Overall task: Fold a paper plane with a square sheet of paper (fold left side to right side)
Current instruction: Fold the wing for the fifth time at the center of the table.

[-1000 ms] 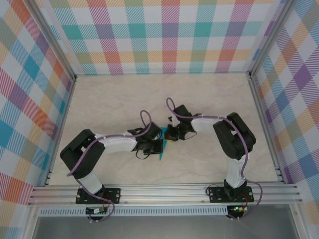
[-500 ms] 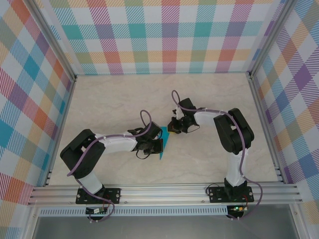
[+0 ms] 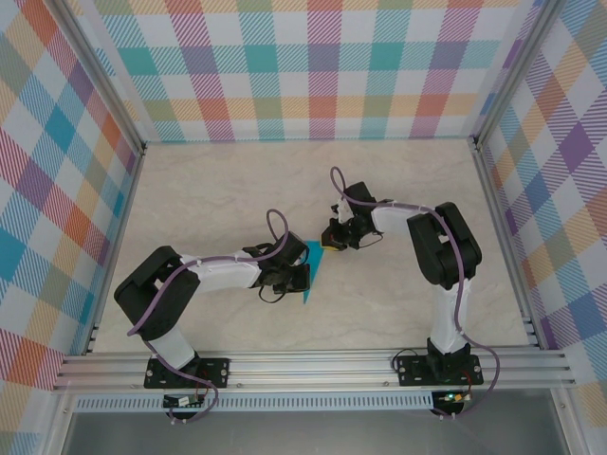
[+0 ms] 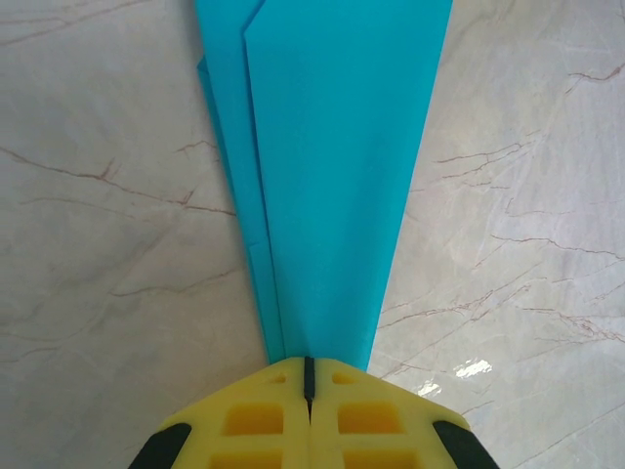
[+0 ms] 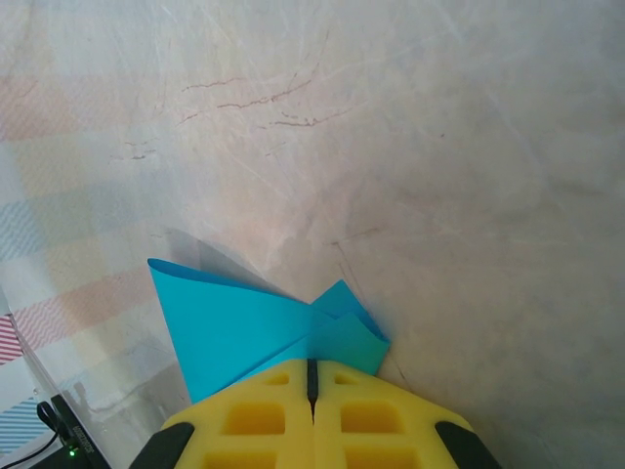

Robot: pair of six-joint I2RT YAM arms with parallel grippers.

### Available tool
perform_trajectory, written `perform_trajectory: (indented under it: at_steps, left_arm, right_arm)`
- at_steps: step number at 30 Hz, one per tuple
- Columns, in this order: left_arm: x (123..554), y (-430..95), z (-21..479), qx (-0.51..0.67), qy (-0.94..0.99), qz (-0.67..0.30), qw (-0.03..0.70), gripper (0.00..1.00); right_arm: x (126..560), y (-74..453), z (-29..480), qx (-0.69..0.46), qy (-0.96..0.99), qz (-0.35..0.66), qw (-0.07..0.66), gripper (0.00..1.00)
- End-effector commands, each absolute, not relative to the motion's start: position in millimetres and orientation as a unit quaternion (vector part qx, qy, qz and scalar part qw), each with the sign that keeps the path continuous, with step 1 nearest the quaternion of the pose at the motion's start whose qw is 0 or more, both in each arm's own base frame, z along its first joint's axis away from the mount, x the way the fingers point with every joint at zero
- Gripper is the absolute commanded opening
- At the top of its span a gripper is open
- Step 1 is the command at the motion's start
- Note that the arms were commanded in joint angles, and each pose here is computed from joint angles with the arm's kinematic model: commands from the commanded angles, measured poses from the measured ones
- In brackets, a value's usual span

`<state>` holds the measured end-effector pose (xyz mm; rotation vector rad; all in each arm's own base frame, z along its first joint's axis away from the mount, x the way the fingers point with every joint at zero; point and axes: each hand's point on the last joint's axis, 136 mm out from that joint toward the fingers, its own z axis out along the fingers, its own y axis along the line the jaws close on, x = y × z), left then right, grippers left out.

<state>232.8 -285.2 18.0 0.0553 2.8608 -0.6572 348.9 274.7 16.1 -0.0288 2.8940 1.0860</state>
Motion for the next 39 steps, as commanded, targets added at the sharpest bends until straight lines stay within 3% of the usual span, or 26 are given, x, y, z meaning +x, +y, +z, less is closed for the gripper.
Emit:
perform_trajectory:
  at_steps: [1, 13, 20, 29, 39]
  left_arm:
    - [201.5, -245.5, -12.4, 0.014, 0.99, -0.137, 0.042, 0.0]
    - [201.1, -246.8, -14.9, 0.012, 0.989, -0.14, 0.041, 0.0]
    - [203.4, -248.9, -12.4, 0.012, 0.988, -0.145, 0.045, 0.0]
    - [204.6, -251.2, -11.6, 0.013, 0.988, -0.148, 0.046, 0.0]
    - [223.3, -271.6, 38.0, 0.047, 0.972, -0.205, 0.1, 0.0]
  right_arm:
    - [383.7, 243.4, -2.5, 0.018, 0.951, 0.299, 0.069, 0.0]
    - [406.9, 235.1, 35.9, 0.02, 0.942, 0.318, 0.107, 0.0]
    - [361.9, 252.3, 67.4, -0.005, 0.927, 0.358, 0.111, 0.0]
    - [334.1, 297.1, 38.6, -0.019, 0.924, 0.378, 0.059, 0.0]
    - [319.0, 275.3, -11.2, 0.012, 0.955, 0.296, 0.001, 0.0]
